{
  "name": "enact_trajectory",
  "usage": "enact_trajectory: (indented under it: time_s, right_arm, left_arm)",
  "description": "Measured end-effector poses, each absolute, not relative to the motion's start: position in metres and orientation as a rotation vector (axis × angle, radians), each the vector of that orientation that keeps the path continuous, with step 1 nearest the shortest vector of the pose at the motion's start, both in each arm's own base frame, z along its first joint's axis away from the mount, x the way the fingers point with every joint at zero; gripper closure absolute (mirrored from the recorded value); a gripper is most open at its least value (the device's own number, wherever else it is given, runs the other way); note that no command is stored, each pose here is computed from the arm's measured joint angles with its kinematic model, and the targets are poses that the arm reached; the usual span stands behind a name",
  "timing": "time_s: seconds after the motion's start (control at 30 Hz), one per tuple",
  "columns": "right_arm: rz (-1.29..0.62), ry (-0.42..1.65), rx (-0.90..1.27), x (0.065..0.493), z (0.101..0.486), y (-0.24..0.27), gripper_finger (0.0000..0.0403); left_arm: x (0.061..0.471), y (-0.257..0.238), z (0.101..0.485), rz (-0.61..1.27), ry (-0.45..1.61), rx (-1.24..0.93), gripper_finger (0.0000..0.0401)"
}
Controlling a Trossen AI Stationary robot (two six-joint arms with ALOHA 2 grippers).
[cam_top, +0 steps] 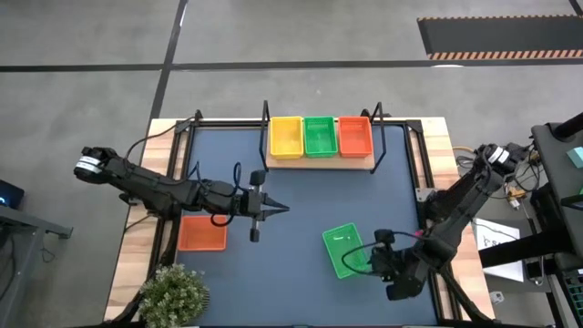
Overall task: Stack baskets on shelf by color
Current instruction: Stack the green bin on top of the green bin on the shelf
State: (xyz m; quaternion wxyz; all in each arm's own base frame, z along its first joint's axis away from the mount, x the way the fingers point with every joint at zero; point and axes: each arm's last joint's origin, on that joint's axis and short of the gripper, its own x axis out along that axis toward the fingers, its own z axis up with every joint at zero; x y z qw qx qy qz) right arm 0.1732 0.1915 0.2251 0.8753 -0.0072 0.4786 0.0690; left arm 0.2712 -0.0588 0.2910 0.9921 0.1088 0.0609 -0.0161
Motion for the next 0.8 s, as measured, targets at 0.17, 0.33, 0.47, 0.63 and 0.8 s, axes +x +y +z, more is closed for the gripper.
enact_trajectory:
  time_s: [0.17, 0.33, 0.47, 0.63, 0.8]
  right_arm:
    - [0.140, 1.072, -0.018, 0.183, 0.225, 0.211, 0.0264]
    - [0.088, 1.171, -0.091, 0.194, 0.226, 0.225, 0.0231]
    - [0.080, 1.202, -0.158, 0.203, 0.223, 0.234, 0.0218]
    - [0.082, 1.232, -0.231, 0.212, 0.209, 0.236, 0.0216]
    - [0.069, 1.262, -0.278, 0.222, 0.197, 0.230, 0.0216]
  left_arm:
    - [0.271, -0.059, 0.289, -0.033, 0.120, 0.217, 0.0401]
    - [0.271, -0.059, 0.288, -0.034, 0.121, 0.218, 0.0401]
    - [0.271, -0.059, 0.288, -0.034, 0.121, 0.222, 0.0401]
    - [0.271, -0.059, 0.288, -0.036, 0.119, 0.243, 0.0401]
    - [0.271, -0.059, 0.289, -0.036, 0.116, 0.249, 0.0401]
